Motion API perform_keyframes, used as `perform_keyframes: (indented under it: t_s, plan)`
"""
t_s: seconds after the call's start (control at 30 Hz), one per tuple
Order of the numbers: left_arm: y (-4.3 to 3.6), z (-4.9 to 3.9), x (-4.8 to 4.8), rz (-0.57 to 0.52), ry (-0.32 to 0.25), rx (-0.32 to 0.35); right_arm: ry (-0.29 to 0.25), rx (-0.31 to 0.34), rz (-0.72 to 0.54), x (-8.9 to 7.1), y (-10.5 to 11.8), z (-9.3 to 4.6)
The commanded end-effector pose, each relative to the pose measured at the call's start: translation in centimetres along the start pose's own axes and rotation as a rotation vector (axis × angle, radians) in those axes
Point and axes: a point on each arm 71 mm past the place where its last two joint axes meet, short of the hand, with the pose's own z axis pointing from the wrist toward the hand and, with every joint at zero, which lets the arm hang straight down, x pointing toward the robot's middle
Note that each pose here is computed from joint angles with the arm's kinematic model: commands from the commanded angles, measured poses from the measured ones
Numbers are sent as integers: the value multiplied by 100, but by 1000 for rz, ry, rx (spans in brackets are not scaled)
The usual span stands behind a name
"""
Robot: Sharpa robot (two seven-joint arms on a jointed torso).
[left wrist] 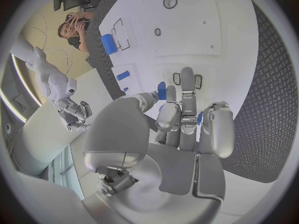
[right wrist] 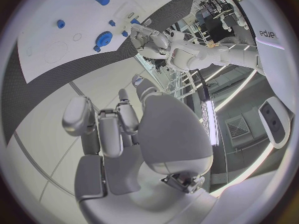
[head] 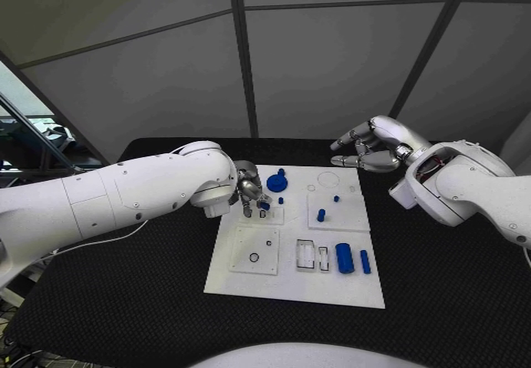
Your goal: Assemble the parts on the task board
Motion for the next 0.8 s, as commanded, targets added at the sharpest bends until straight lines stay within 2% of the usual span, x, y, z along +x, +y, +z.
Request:
perform_keyframes:
  t_s: [0.03, 0.23, 0.5, 0.67, 0.8]
  plan:
    - [-17, -37, -33, -41, -70, 32, 4, -9, -5, -13, 5, 2]
    - [18, -84, -5, -51, -117, 41, 3, -7, -7, -20, -5, 0]
    - [73, -91, 68, -30, -194, 34, 4, -9, -16, -26, -12, -6]
    - [89, -78, 114, -23, -204, 24, 5, -9, -18, -26, -15, -4]
    - [99, -61, 156, -11, -188, 12, 7, -10, -18, -23, -12, -2]
